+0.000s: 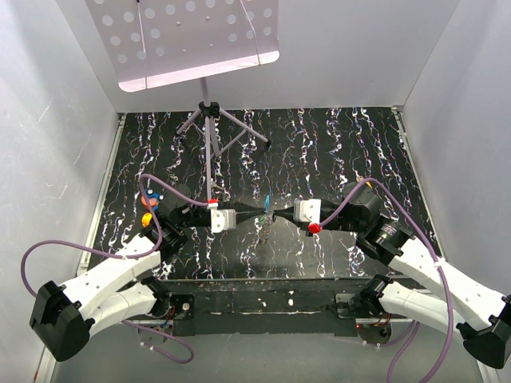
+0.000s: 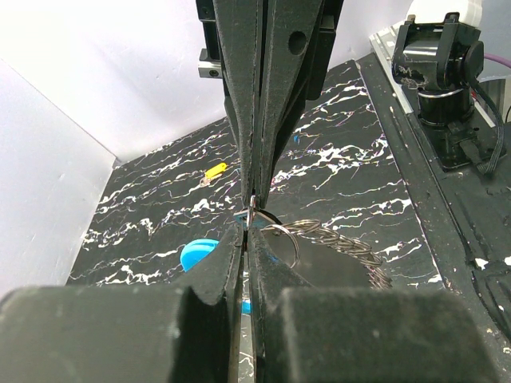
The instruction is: Put the keys on the keyring
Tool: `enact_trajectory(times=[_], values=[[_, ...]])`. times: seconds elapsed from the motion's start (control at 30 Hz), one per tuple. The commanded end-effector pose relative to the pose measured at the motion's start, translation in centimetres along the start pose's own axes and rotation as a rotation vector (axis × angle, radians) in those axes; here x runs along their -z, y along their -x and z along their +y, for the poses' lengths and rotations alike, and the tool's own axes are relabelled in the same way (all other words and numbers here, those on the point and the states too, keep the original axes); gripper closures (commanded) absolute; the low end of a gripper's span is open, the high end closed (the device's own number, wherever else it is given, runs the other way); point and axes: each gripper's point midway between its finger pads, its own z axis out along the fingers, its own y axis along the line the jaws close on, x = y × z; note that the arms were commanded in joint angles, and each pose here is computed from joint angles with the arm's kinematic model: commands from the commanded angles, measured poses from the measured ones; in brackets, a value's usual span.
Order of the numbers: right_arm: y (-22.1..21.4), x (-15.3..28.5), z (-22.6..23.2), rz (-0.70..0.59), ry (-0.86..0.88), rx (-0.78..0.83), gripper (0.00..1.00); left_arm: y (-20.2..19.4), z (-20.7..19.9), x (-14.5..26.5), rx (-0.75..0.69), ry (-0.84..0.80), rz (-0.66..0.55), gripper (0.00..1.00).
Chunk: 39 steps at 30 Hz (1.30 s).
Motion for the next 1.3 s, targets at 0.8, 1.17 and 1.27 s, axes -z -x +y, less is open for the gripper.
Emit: enact_trajectory(times=[0.8, 1.17, 1.27], values=[[2.83, 0.16, -1.31, -0.087, -0.036, 0.040, 0.99, 1.20, -0.36, -0.26, -0.016, -0.035, -0.050, 1.00], [3.18, 0.20, -1.21, -0.099, -0.025, 0.055, 0.99, 1.13, -0.74, -0.46, 0.021, -0.065, -0.046, 1.00], [3.26, 0.24, -1.10, -0.101, -0.019, 0.055, 0.99, 1.02, -0.67, -0.49, 0.029, -0.067, -0.039, 1.00]])
